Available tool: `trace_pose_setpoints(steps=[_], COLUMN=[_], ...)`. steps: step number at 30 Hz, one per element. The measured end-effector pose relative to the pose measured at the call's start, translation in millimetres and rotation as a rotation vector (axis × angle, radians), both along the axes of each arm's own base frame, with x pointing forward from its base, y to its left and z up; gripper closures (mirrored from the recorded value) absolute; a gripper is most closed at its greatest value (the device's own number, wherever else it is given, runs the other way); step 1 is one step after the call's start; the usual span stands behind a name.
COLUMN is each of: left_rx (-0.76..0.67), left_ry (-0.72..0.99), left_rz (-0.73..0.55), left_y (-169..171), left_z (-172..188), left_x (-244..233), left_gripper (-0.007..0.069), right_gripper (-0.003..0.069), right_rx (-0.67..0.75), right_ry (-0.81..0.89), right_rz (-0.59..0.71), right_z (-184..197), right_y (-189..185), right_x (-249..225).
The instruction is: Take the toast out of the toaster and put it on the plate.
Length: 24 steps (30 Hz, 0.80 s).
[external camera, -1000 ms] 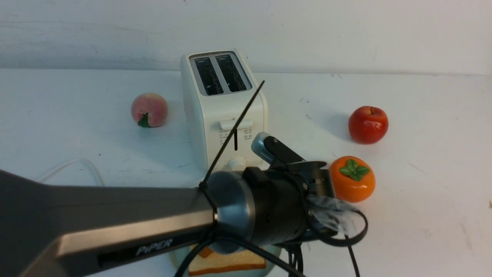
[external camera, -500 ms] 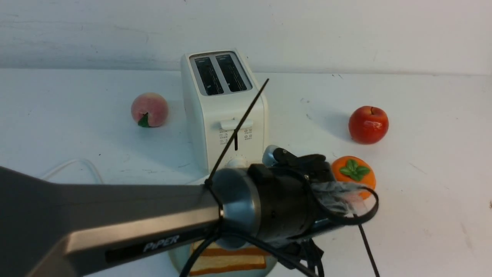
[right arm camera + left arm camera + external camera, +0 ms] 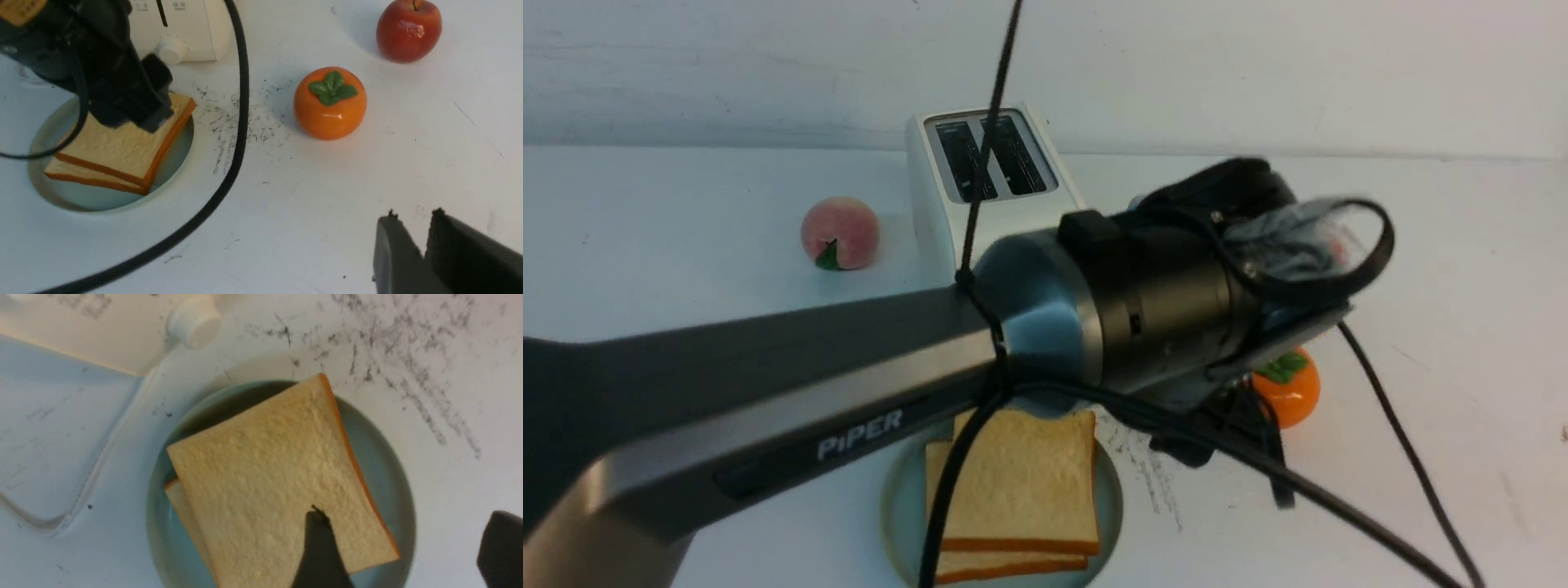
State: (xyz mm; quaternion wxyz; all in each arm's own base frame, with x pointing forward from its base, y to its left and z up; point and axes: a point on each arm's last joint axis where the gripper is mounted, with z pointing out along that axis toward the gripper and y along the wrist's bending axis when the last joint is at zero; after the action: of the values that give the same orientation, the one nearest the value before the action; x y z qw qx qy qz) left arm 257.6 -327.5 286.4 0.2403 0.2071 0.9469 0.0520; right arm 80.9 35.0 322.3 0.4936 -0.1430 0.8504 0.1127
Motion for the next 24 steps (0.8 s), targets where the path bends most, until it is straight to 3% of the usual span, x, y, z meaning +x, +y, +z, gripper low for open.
trace_pose_setpoints(steps=[2,3,5,7,9,10,17,24], left_rx=[-0.048,-0.055,-0.102,-0.133,-0.147,-0.185,-0.300,-0.323], left_ry=[-0.052,-0.056,-0.089,-0.102,-0.110,-0.137,-0.238,-0.219], left_rz=[-0.054,-0.054,-0.107,-0.140,-0.158,-0.172,-0.081,0.049], left_y=[-4.7,-4.7,-2.0,6.4,12.7,27.9,113.4,170.9], left_z=[30.4,32.8,59.6,80.0,91.2,114.1,176.0,171.1], left_x=[2.9,2.9,-0.9,-8.5,-12.9,-20.7,-42.3,-60.0], left_gripper=[0.0330,0.0344,0.0541,0.0636,0.0639,0.0639,0.0639,0.0639], right_gripper=[0.0527,0.0529,0.0558,0.0601,0.0629,0.0669,0.0676,0.0673], right_rx=[0.004,0.004,0.018,0.039,0.058,0.086,0.123,0.184], right_ry=[-0.008,-0.008,-0.012,-0.001,0.006,0.019,0.027,0.022], right_rz=[0.001,0.001,0.007,0.001,0.002,0.005,0.005,-0.007], right_z=[0.7,0.7,3.6,6.5,9.0,10.8,-1.6,-49.3], right_y=[0.1,0.1,-1.5,-3.8,-6.1,-10.2,-28.6,-21.1], right_x=[0.0,0.0,-3.3,-8.8,-14.2,-23.6,-55.6,-45.6])
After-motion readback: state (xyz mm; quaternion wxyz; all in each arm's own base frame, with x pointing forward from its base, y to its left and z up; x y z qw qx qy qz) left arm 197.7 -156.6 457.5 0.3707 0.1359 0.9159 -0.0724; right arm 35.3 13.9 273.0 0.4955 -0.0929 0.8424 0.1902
